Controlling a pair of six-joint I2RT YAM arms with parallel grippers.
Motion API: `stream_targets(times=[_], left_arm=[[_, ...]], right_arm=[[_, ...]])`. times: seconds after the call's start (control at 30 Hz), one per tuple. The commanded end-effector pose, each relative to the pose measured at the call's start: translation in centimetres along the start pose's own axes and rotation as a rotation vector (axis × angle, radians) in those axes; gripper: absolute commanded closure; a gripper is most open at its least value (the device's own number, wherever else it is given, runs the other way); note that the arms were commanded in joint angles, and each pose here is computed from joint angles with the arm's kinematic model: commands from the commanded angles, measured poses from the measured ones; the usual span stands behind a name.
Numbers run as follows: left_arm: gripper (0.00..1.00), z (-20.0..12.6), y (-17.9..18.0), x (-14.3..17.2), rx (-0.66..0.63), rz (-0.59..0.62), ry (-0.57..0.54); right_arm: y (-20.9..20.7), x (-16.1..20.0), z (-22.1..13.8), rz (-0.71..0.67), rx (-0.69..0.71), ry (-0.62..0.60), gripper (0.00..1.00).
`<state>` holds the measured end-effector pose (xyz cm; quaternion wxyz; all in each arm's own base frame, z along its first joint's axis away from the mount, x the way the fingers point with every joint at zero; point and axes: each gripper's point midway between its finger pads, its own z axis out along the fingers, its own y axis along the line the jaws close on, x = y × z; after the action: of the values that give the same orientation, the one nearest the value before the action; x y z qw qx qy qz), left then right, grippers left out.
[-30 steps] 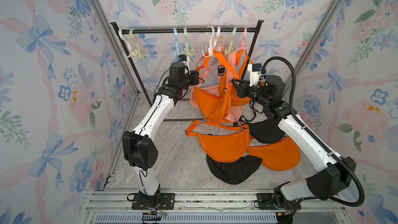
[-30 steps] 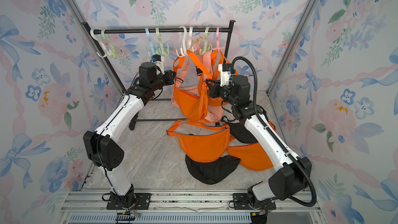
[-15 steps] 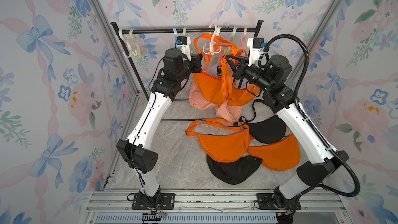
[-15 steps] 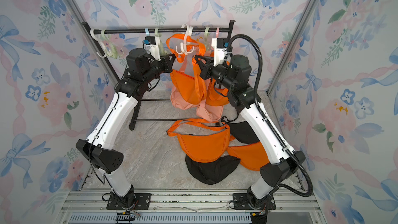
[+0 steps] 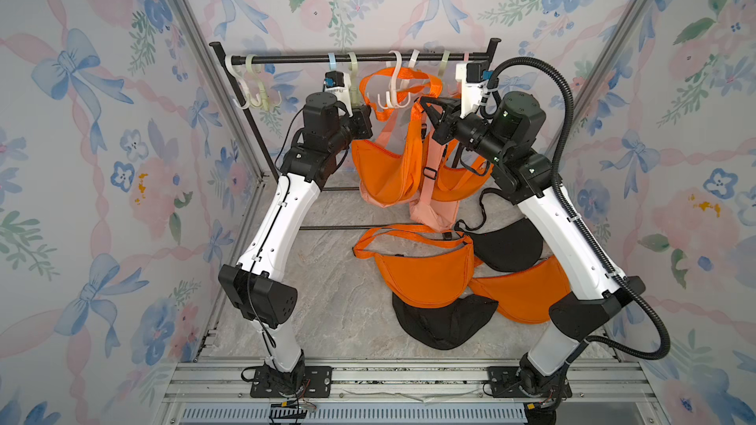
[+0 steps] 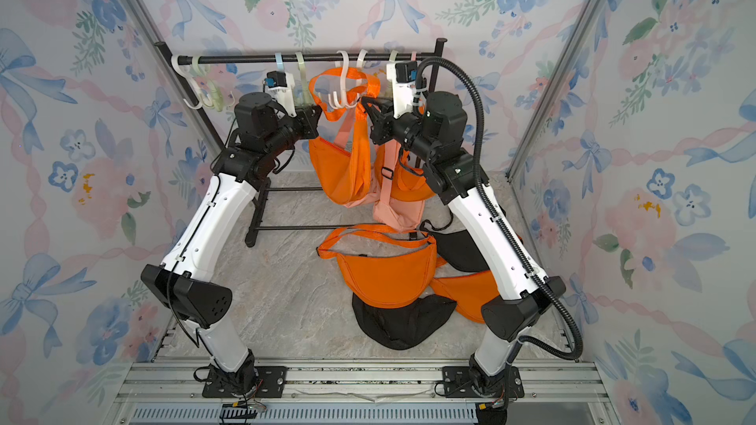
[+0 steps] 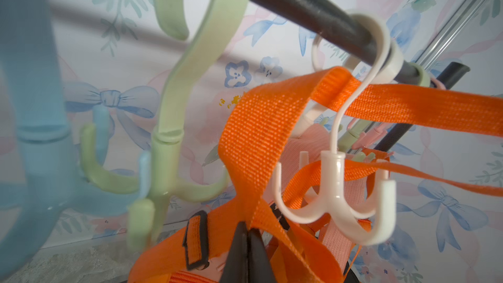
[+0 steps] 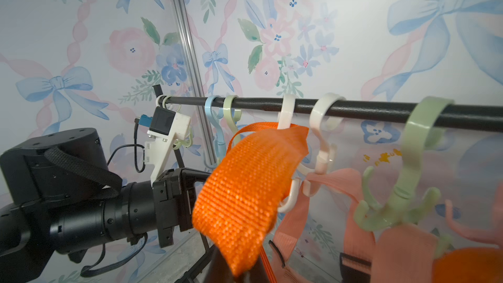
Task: Take the bag off the hook
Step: Pick up the bag from the hook.
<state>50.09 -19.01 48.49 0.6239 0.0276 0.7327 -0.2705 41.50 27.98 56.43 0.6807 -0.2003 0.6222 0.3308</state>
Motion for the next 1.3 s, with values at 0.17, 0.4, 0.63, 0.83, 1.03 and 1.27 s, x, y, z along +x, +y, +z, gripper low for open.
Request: stream_targets(times=[0.17, 0.4, 0.63, 0.83, 1.03, 1.27], left_arm=[[1.00, 4.1, 4.6, 2.7, -0.040, -0.045, 0.079], [1.00, 7.5, 6.1, 4.7, -0.033, -0.078, 0.128], [1.00, 8.8, 7.1, 7.0, -0.044, -0.085, 0.173], [0.55, 8.3, 6.8, 7.0, -0.036, -0.085, 0.185], [0.14, 4.4, 4.8, 4.3, -0.058, -0.048, 0.138], [0.02, -1.0, 0.2, 0.9, -0.030, 0.022, 0.060]], right_arm=[[-6.4, -0.3, 0.6, 0.038, 0.104, 0.027, 1.00], [-5.6, 2.0, 3.0, 0.068, 0.036, 0.091, 1.00], [-2.2, 5.1, 4.8, -0.005, -0.020, 0.163, 1.00], [-1.7, 4.6, 4.7, 0.016, -0.029, 0.154, 1.00], [-2.2, 3.5, 3.8, 0.005, 0.027, 0.131, 1.00], [-2.9, 2.3, 2.6, 0.004, 0.091, 0.093, 1.00]])
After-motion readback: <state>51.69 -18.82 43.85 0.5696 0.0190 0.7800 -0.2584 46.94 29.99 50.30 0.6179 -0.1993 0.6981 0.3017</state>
